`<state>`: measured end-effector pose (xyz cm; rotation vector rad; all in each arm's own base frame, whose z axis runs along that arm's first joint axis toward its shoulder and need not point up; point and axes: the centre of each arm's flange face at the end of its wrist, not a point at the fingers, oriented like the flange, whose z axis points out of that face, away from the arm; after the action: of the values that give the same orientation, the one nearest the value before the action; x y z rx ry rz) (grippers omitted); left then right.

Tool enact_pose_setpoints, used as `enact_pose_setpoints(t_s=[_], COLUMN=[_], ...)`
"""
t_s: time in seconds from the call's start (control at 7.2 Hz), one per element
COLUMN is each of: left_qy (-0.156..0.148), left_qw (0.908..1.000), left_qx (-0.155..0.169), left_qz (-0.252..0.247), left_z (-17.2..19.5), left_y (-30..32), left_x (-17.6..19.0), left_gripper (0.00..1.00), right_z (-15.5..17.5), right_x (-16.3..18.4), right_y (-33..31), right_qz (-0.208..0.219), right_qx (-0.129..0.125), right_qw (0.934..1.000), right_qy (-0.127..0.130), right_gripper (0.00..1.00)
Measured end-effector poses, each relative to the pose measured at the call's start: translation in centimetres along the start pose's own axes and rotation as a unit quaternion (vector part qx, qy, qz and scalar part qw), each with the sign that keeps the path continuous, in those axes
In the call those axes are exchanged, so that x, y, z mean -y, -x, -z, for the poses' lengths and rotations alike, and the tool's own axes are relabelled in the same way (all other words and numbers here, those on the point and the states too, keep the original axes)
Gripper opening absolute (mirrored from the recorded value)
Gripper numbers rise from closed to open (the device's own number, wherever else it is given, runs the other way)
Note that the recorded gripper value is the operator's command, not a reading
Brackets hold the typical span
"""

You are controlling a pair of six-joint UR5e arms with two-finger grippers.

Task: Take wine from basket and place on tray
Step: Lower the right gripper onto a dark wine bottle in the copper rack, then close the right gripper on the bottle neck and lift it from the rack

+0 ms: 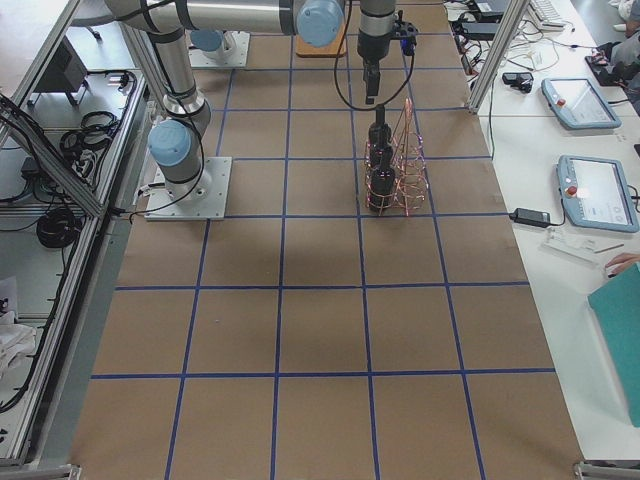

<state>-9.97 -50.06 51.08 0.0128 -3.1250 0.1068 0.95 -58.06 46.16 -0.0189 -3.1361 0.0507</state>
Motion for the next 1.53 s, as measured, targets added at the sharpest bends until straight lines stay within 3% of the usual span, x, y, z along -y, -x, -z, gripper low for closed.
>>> enact_pose_setpoints(t_s=[0.42, 0.83, 0.97, 1.25, 1.53], left_qy=[0.001, 0.012, 0.026, 0.025, 0.022], left_qw=[1.0000, 0.9999, 0.9997, 0.9997, 0.9994], left_qx=[0.000, -0.001, -0.003, 0.006, 0.028], left_qz=[-0.003, -0.002, 0.001, 0.006, 0.007], left_z=[0.4, 0.3, -0.1, 0.3, 0.6], left_y=[-0.1, -0.1, 0.0, 0.2, 1.1], left_x=[-0.7, -1.2, -1.7, -2.1, -2.2], left_gripper=[1.00, 1.00, 1.00, 1.00, 1.00], right_z=[-3.9, -5.6, -6.3, -7.2, -7.5], right_x=[0.5, 1.1, 1.4, 1.7, 1.7], right_y=[-0.1, 0.7, 0.7, 0.6, 0.6], right_qz=[-0.028, -0.019, -0.019, -0.018, -0.017], right_qx=[-0.005, -0.002, 0.000, 0.000, 0.003], right_qw=[0.9993, 0.9996, 0.9997, 0.9998, 0.9998], right_qy=[-0.024, -0.022, -0.017, -0.011, -0.005], right_gripper=[0.98, 0.89, 0.79, 0.63, 0.55])
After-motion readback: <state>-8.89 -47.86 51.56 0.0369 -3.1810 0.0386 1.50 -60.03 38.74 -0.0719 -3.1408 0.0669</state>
